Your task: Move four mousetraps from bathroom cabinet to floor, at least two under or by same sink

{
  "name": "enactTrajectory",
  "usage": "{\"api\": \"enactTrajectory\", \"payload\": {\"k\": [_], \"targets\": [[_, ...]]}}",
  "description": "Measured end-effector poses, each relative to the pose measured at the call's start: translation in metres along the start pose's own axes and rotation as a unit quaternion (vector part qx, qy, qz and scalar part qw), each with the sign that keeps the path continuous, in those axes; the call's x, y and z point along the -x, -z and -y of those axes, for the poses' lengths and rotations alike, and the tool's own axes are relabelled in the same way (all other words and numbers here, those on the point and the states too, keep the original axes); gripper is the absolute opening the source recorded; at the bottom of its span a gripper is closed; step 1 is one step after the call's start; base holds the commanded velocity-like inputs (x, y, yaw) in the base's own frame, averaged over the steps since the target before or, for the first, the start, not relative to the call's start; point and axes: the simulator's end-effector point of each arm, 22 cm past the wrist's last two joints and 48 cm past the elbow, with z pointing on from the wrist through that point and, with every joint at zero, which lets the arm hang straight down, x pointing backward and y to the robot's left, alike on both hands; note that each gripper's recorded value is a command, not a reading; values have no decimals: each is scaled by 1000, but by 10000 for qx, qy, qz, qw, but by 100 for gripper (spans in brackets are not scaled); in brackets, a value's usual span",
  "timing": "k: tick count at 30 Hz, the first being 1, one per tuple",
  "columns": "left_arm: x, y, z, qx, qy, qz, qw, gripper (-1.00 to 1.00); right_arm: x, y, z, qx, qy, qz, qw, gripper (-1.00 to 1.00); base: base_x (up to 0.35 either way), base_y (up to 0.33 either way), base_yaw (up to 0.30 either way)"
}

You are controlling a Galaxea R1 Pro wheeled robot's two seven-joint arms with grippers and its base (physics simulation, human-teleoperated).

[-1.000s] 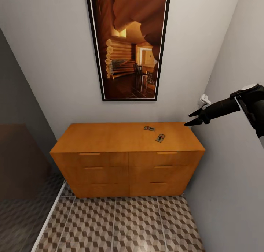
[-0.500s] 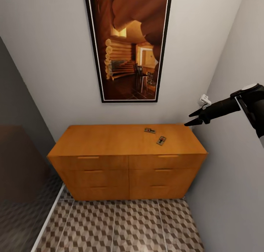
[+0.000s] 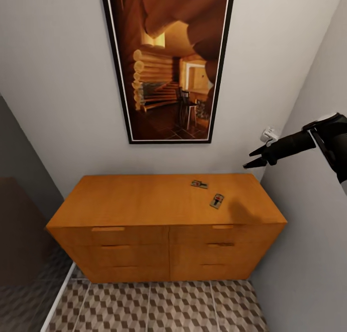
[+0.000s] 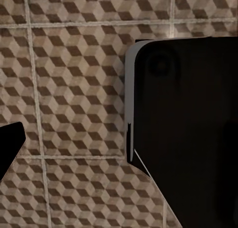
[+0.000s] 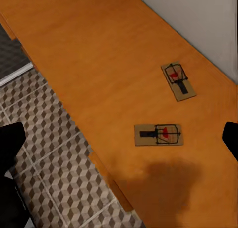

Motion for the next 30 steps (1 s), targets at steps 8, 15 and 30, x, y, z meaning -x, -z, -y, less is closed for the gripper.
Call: {"api": "enactTrajectory", "payload": {"k": [8, 15, 30], "targets": [[0, 0, 0, -1, -2, 0, 10000, 100, -36, -14, 21, -114, -363, -172, 9991, 100, 348, 0, 0], [0, 0, 0, 0, -1, -4, 10000, 100, -67, -24, 35, -174, -690, -329, 9969, 100, 224, 0, 0], [-1, 0, 1, -28, 0, -8, 10000, 100, -106, -36, 50, -343, -1052, -538, 9924, 100, 8, 0, 0]]}}
